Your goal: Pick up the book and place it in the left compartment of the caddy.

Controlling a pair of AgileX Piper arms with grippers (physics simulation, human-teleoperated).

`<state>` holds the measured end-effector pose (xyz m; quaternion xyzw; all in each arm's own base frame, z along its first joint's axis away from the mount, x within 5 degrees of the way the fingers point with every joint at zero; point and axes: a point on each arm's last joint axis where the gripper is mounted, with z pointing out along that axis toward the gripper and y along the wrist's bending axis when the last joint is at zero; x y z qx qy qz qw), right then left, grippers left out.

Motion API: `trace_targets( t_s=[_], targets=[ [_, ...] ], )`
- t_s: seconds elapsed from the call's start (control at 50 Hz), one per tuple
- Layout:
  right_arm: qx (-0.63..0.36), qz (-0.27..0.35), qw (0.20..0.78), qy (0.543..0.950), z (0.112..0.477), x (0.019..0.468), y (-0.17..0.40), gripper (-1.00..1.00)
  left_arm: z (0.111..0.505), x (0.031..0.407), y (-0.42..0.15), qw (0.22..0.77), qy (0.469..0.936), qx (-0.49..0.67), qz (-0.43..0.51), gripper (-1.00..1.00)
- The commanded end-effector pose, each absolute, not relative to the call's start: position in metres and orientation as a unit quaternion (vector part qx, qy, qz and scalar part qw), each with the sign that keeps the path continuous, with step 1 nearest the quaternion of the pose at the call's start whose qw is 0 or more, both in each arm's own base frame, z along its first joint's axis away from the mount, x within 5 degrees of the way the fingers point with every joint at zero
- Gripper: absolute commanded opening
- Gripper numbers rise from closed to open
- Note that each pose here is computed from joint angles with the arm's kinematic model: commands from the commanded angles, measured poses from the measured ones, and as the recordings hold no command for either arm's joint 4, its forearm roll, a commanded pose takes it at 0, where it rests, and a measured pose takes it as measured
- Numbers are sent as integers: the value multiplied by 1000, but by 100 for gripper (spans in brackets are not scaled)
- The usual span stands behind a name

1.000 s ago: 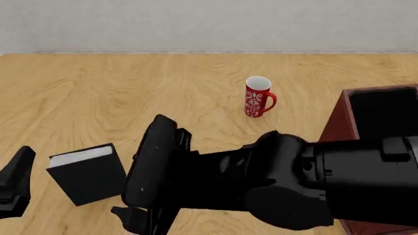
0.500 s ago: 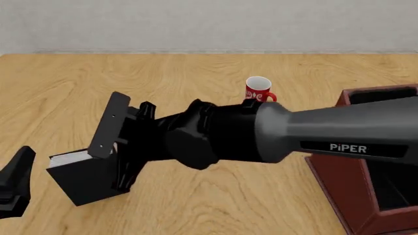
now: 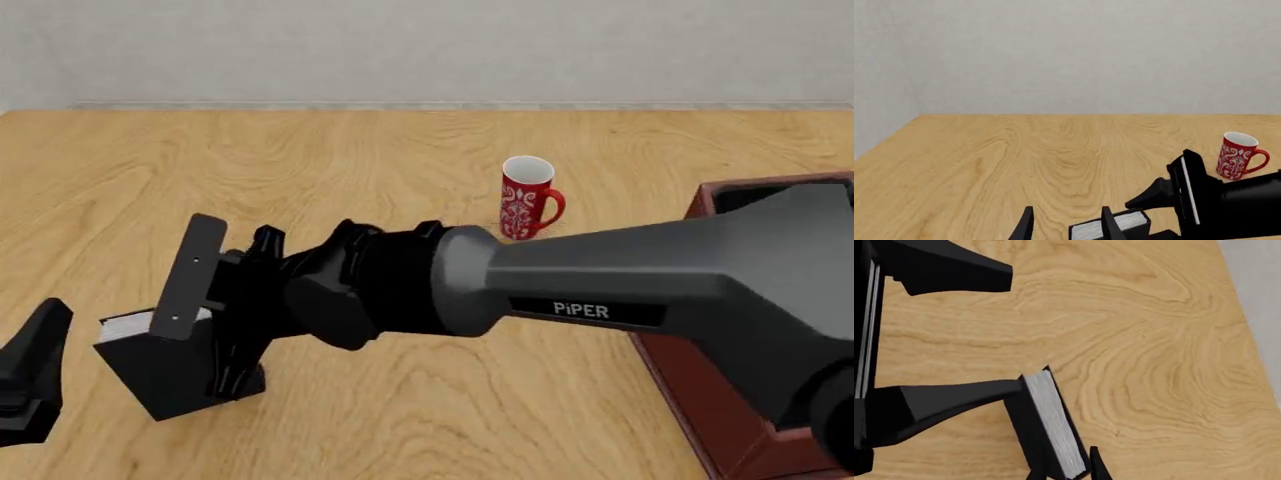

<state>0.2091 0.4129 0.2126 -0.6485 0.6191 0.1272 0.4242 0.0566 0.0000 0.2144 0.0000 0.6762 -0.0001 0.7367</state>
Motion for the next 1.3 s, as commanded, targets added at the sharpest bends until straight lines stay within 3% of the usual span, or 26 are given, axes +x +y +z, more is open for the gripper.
trace_targets(
  t_s=[0.02,0.1,0.12,0.46,0.8,1.0,1.3],
  targets=[
    [-653,130,413,622,201,205,419,-100,214,57,0,737,676,0,0,100],
    [-653,130,413,622,201,205,419,-100,214,57,0,736,676,0,0,100],
    [-657,141,425,606,222,187,414,-100,214,57,0,736,676,0,0,100],
    [-654,132,447,596,276,186,383,-100,214,57,0,736,677,0,0,100],
    [-584,156,536,589,346,165,298,-100,214,57,0,736,677,0,0,100],
    [-479,169,595,623,382,170,229,-100,214,57,0,736,677,0,0,100],
    [-375,224,626,646,411,131,155,-100,214,57,0,736,677,0,0,100]
  ],
)
